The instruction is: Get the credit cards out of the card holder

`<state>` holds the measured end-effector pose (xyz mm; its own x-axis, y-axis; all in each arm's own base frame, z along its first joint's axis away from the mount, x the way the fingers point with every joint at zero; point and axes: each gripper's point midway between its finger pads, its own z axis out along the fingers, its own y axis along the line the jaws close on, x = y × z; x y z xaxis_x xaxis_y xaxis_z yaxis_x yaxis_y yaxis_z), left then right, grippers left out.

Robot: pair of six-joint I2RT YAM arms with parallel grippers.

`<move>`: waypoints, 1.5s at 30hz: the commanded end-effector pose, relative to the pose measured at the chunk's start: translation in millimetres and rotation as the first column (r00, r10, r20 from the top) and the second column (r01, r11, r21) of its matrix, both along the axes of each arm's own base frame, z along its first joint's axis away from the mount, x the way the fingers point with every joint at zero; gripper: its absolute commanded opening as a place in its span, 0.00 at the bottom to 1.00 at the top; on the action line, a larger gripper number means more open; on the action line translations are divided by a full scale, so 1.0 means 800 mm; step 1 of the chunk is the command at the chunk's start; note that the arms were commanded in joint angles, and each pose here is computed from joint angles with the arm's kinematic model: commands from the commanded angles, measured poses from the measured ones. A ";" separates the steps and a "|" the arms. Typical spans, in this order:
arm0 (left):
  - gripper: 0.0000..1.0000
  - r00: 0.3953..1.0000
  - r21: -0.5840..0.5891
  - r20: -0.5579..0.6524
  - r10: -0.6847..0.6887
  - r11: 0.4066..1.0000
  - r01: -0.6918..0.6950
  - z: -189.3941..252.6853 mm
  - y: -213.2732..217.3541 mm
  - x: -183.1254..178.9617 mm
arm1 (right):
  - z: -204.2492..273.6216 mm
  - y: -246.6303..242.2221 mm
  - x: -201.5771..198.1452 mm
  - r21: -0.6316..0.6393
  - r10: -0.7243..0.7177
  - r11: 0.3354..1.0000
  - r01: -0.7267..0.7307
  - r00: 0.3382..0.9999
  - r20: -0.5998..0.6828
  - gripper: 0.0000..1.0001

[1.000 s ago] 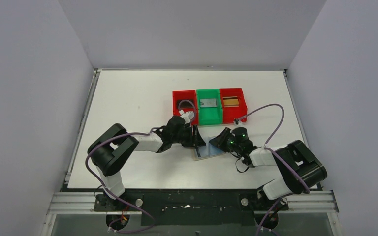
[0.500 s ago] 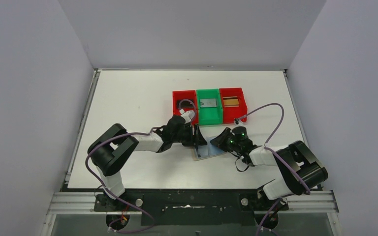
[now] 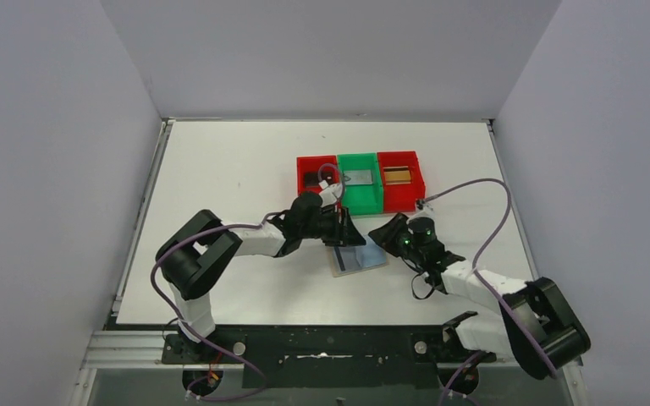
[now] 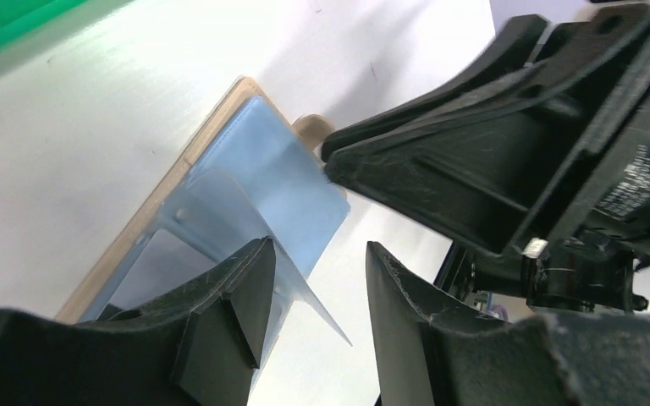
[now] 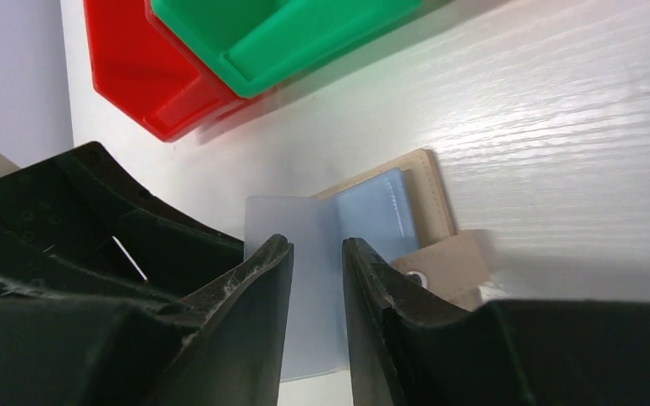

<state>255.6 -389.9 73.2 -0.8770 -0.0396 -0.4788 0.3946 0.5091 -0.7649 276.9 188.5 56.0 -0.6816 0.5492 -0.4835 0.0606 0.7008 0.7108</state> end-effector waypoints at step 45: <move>0.42 0.979 0.151 0.027 0.201 0.968 -0.202 0.005 0.055 -0.011 | 0.018 0.051 -0.011 -0.173 0.228 0.959 -0.226 0.974 -0.004 0.40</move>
